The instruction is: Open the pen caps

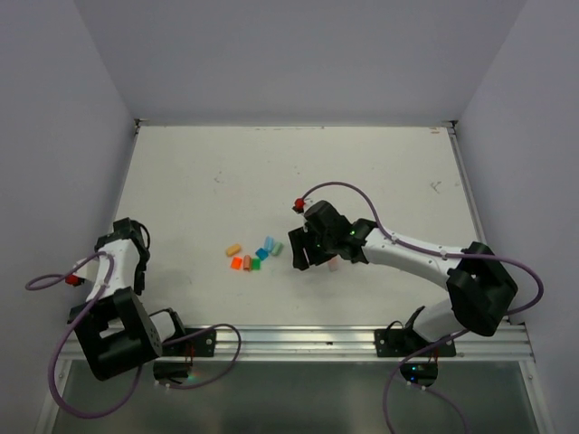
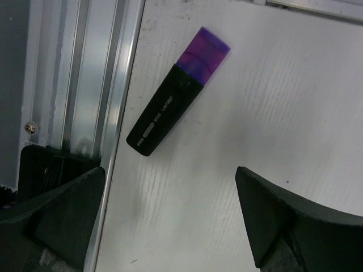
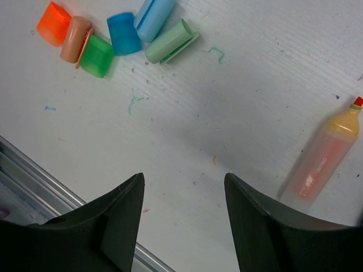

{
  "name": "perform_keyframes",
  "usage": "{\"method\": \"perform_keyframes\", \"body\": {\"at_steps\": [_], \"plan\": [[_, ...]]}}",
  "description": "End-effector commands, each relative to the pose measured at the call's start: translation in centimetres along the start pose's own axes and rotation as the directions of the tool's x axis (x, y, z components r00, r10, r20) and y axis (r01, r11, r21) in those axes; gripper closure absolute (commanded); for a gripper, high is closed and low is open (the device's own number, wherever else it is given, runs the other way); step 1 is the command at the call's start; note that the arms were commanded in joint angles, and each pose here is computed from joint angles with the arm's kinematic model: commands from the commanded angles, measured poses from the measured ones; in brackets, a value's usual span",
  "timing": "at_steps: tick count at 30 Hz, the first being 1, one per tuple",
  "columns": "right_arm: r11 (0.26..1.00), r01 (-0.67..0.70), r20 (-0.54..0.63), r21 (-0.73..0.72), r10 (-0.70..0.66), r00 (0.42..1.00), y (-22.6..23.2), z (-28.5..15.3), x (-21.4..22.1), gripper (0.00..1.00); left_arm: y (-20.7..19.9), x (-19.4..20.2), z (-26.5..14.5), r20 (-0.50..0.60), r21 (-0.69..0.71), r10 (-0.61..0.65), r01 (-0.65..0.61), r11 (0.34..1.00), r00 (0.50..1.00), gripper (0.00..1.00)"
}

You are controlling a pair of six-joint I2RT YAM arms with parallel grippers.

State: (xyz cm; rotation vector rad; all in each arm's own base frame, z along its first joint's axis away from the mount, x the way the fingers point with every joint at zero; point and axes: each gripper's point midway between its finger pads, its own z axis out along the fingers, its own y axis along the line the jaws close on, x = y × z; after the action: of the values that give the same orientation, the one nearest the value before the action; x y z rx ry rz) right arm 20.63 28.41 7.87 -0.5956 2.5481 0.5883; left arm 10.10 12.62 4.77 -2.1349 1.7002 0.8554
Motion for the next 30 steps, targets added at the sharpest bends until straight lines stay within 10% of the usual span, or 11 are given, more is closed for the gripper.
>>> {"method": "perform_keyframes", "body": {"at_steps": [1, 30], "plan": [[0.999, 0.026, 0.021, -0.041, -0.025, 0.999, 0.8, -1.0, -0.1, 0.38, -0.7, -2.0, 1.2, 0.096, 0.016, -0.043, 0.041, 0.999, 0.994, 0.00], [0.997, 0.037, -0.018, -0.073, -0.038, 0.999, 1.4, 0.3, 1.7, 0.38, -2.1, -2.4, 3.4, 0.090, 0.040, -0.024, 0.020, 0.999, 0.996, 0.00]]}}
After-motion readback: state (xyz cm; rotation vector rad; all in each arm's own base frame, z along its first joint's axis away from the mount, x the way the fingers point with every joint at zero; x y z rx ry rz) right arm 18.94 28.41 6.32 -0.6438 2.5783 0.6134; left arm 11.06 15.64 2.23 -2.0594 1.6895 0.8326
